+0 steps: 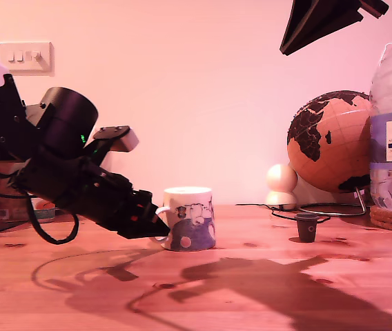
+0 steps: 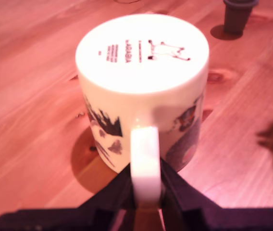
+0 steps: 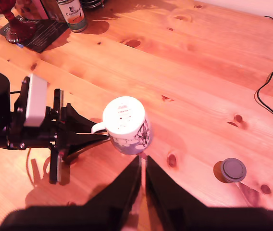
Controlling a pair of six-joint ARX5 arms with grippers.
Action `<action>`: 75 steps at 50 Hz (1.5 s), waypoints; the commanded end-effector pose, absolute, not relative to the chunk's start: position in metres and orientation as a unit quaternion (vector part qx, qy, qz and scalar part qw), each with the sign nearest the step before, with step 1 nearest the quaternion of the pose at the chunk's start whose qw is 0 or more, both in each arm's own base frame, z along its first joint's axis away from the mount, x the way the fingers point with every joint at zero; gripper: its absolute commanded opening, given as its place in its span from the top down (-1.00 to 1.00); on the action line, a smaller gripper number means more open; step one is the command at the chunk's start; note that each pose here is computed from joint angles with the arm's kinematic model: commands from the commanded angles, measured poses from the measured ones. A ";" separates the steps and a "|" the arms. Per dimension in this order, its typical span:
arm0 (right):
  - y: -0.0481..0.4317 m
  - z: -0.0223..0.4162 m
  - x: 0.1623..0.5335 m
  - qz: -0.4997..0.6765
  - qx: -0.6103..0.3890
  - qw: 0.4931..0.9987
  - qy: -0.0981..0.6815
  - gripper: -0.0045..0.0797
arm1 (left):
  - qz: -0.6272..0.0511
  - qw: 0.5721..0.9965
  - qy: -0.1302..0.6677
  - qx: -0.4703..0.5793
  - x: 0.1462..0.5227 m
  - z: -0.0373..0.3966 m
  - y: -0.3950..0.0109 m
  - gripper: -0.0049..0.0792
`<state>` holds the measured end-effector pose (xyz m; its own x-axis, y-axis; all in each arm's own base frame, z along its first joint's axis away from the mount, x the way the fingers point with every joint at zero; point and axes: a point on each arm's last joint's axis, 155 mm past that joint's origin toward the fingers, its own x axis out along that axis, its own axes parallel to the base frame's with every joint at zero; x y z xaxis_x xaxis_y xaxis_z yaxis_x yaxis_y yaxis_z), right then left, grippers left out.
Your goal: Lift the coffee cup and remove the coffee capsule that is hidden under it
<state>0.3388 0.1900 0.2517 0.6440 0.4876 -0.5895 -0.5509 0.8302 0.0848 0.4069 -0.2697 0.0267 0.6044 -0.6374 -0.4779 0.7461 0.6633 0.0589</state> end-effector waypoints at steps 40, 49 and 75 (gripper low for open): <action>0.196 0.255 0.336 0.301 -0.047 0.902 0.305 0.92 | -0.391 0.878 0.244 0.130 0.397 0.030 -0.269 0.82; 0.197 0.255 0.335 0.305 -0.046 0.901 0.305 0.92 | -0.389 0.877 0.249 0.129 0.399 0.032 -0.268 0.65; 0.197 0.254 0.334 0.304 -0.046 0.900 0.308 0.92 | -0.389 0.872 0.268 0.130 0.402 0.032 -0.269 -0.03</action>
<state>0.3355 0.1944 0.2519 0.6265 0.5117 -0.5879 -0.5698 0.8154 0.1024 0.3949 -0.2685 0.0211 0.5374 -0.6051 -0.5874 0.7509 0.6604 0.0068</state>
